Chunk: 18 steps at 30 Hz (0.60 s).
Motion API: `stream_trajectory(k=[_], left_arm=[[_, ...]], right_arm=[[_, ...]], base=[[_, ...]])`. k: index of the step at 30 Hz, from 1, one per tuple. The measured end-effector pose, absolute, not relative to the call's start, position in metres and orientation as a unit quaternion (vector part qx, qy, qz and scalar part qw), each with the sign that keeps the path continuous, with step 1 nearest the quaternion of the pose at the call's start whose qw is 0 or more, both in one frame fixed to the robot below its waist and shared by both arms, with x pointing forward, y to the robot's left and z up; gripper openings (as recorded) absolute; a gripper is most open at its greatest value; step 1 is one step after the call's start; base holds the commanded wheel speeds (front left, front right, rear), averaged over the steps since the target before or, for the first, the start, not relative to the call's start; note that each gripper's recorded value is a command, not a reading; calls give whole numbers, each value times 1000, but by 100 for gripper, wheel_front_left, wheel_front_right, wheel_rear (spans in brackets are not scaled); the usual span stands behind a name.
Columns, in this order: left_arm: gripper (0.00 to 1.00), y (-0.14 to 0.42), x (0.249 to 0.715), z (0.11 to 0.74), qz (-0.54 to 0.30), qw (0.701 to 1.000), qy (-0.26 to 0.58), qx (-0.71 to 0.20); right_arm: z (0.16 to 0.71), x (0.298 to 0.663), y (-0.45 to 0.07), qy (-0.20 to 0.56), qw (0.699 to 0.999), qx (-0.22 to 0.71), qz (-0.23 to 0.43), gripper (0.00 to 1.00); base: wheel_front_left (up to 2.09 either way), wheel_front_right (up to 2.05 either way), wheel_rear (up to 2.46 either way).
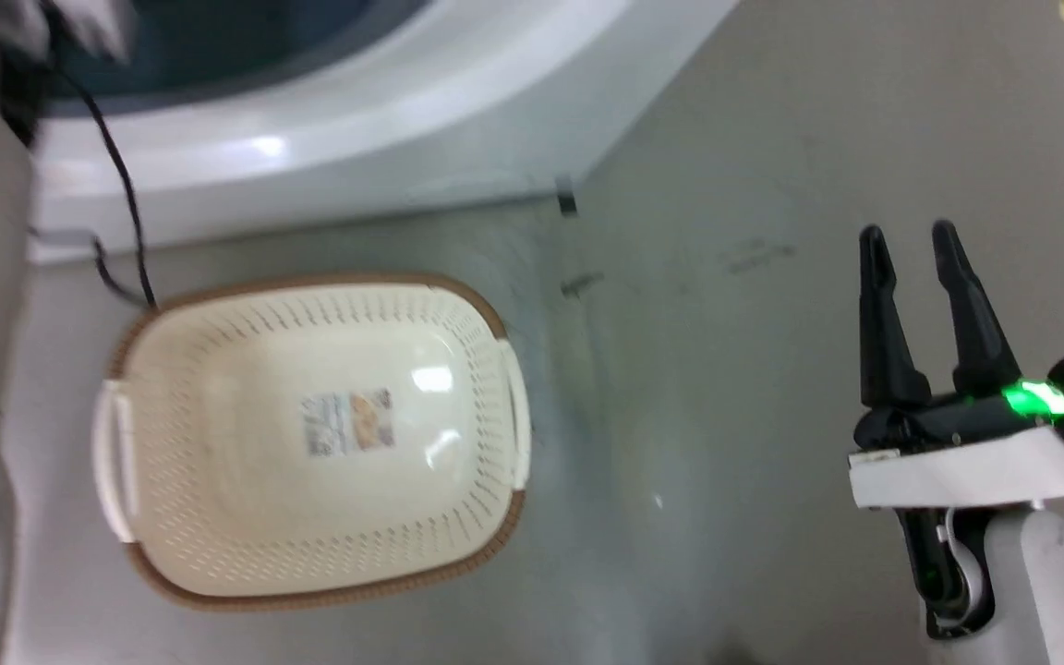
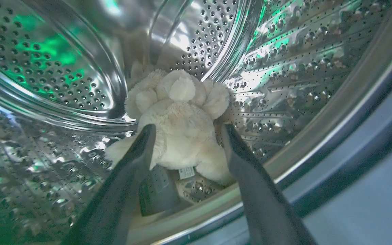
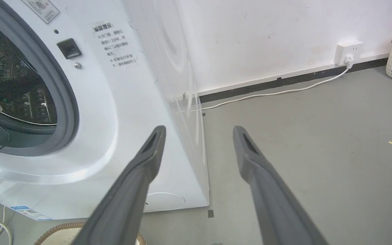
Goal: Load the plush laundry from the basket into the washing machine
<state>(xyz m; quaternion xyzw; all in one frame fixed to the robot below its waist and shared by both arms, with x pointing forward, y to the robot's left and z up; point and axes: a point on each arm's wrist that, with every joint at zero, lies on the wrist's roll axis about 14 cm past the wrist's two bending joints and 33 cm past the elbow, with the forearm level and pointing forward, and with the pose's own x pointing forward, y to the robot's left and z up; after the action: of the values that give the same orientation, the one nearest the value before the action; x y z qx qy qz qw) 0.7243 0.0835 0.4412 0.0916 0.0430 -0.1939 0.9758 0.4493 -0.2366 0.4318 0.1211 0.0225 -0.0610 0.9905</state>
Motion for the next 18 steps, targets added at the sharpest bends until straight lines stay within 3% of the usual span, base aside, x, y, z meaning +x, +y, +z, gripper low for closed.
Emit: stream_trajectory(k=[9, 18], left_arm=[[100, 90, 649, 509, -199, 978, -16, 64], [100, 143, 528, 532, -139, 990, -39, -10]], right_arm=[[466, 422, -222, -6, 992, 117, -42, 100], [508, 400, -188, -52, 993, 109, 12, 100]], base=[[0, 0, 0], [0, 0, 0]])
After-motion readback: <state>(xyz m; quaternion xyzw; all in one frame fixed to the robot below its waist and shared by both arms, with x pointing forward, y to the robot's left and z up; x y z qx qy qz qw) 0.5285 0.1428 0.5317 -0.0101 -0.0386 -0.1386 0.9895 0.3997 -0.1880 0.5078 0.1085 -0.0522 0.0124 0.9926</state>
